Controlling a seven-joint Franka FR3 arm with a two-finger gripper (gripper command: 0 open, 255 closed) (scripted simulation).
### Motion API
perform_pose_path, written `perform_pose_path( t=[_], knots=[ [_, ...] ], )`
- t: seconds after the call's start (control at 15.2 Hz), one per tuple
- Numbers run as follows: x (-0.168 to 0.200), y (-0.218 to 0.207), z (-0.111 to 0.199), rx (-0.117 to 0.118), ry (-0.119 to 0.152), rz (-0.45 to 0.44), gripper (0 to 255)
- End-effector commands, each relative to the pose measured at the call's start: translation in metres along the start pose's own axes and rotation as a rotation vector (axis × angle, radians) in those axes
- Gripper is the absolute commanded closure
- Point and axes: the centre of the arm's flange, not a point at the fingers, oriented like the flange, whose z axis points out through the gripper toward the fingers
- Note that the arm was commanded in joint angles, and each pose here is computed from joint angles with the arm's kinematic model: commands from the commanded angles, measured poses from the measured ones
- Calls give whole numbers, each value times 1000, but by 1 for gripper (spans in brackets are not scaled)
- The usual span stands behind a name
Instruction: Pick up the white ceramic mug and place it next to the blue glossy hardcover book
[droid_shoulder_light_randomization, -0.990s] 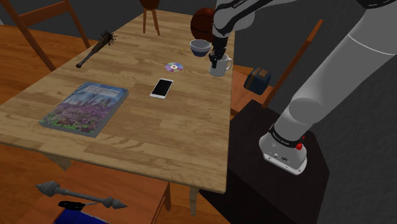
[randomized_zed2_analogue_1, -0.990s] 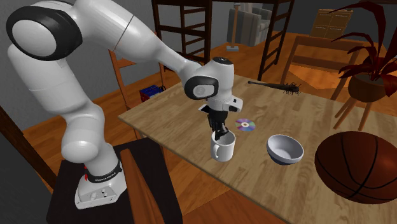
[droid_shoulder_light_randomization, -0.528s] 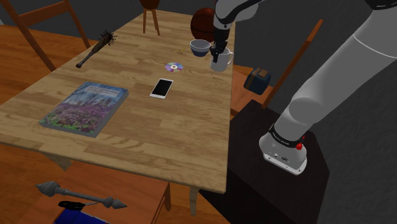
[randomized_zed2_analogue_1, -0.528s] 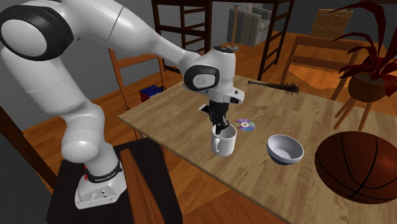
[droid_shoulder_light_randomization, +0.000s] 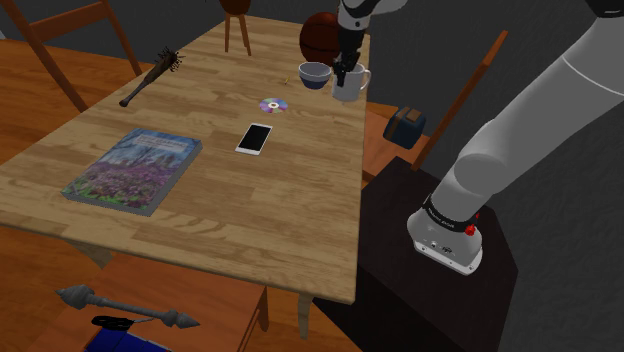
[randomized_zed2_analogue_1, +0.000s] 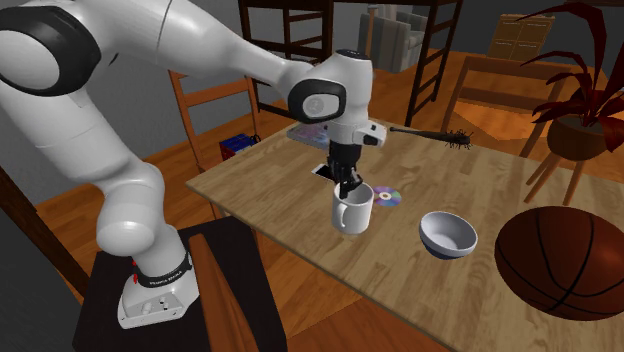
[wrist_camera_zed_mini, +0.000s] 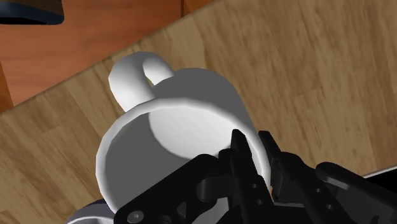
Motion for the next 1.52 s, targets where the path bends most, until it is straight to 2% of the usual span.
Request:
perform_pose_path(
  t=[0.0, 0.86, 1.45],
  knots=[
    [0, 1, -11, 0, 0, 0, 255],
    [0, 1, -78, 0, 0, 0, 255],
    [34, -113, -79, 0, 0, 0, 255]
  ],
)
